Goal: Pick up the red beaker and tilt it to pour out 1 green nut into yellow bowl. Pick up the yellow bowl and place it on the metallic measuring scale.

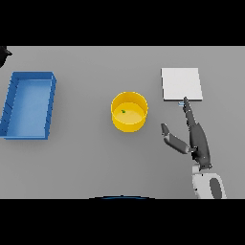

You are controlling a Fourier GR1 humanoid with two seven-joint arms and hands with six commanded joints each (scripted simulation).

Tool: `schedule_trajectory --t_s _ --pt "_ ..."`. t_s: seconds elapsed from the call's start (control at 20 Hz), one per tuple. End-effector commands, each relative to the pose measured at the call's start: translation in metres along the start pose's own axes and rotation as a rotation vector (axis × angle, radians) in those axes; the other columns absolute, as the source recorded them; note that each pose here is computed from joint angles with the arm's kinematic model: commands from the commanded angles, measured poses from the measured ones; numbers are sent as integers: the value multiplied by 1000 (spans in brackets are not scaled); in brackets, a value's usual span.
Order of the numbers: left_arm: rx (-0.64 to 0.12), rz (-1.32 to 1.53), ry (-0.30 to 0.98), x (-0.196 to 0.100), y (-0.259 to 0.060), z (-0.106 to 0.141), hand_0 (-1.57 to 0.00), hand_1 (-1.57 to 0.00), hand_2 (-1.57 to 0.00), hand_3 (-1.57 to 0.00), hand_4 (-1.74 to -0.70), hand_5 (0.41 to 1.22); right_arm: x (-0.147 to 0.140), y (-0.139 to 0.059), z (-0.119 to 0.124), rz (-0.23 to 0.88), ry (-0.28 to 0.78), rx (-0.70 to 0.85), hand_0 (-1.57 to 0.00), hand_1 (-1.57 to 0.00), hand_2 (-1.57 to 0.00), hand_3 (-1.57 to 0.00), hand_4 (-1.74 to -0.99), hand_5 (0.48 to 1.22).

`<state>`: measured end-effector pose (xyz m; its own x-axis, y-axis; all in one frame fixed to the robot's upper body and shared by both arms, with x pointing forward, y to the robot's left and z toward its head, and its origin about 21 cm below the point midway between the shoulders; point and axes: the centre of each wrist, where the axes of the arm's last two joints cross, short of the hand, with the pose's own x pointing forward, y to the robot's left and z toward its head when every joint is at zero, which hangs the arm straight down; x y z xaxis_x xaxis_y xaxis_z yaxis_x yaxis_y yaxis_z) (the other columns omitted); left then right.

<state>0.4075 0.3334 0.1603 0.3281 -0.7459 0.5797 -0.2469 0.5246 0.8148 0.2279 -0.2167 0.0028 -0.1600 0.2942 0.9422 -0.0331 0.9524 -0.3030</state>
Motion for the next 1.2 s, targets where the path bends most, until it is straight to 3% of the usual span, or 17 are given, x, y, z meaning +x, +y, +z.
schedule_trajectory --t_s 0.0,0.2,0.35,0.45,0.55,0.6,0.65,0.7,0.75,0.8,0.9,1.0,1.15 --pt "-6 19 22 -9 -8 9 -1571 -1571 -1571 -1452 -1741 1221 -1 -4 0 1 11 1 1 1 1 1 -1210 660" --pt "-28 48 116 -39 -22 33 -1571 -1571 -1571 -1474 -1741 1221 -2 1 0 12 7 -2 1 1 1 1 -1214 664" --pt "-30 60 131 -44 -36 42 -1571 -1571 -1571 -1521 -1741 1199 -2 -1 1 14 -11 1 1 1 1 1 -1216 667" --pt "-26 59 163 -45 -37 43 -1571 -1571 -1571 -1539 -1741 1117 -1 0 4 24 -5 6 1 1 1 1 -1207 665" --pt "-42 29 179 -51 -42 47 -1571 -1571 -1571 -1551 -1741 967 -2 -3 8 16 -8 2 1 1 1 1 -1205 664" --pt "-62 10 171 -50 -42 50 -1571 -1571 -1571 -1555 -1667 908 -1 -2 5 17 -11 7 1 1 1 1 -1202 667" --pt "-93 -12 173 -51 -39 51 -1571 -1571 -1571 -1503 -1530 865 0 0 4 14 -3 4 1 1 1 1 -1197 664" --pt "-141 -23 165 -54 -39 55 -1564 -1449 -1432 -1362 -1374 830 -1 -2 4 9 3 5 1 1 1 1 -1192 663" --pt "-196 -25 169 -56 -35 55 -1457 -1180 -1187 -1129 -1229 803 -4 0 6 7 8 3 1 1 1 1 -1188 663" --pt "-244 -31 175 -53 -33 57 -1166 -944 -959 -903 -1120 778 -3 -1 8 15 -6 1 1 1 1 1 -1187 664" --pt "-306 -53 160 -54 -28 62 -746 -604 -613 -577 -968 740 -4 3 7 21 0 4 1 1 1 1 -1181 665" --pt "-338 -64 155 -51 -23 60 -477 -386 -392 -369 -878 710 -3 0 9 27 -7 4 1 1 1 1 -1184 667" --pt "-356 -47 158 -54 -26 58 -244 -197 -200 -189 -815 684 -3 2 12 20 -4 6 1 1 1 1 -1187 666"
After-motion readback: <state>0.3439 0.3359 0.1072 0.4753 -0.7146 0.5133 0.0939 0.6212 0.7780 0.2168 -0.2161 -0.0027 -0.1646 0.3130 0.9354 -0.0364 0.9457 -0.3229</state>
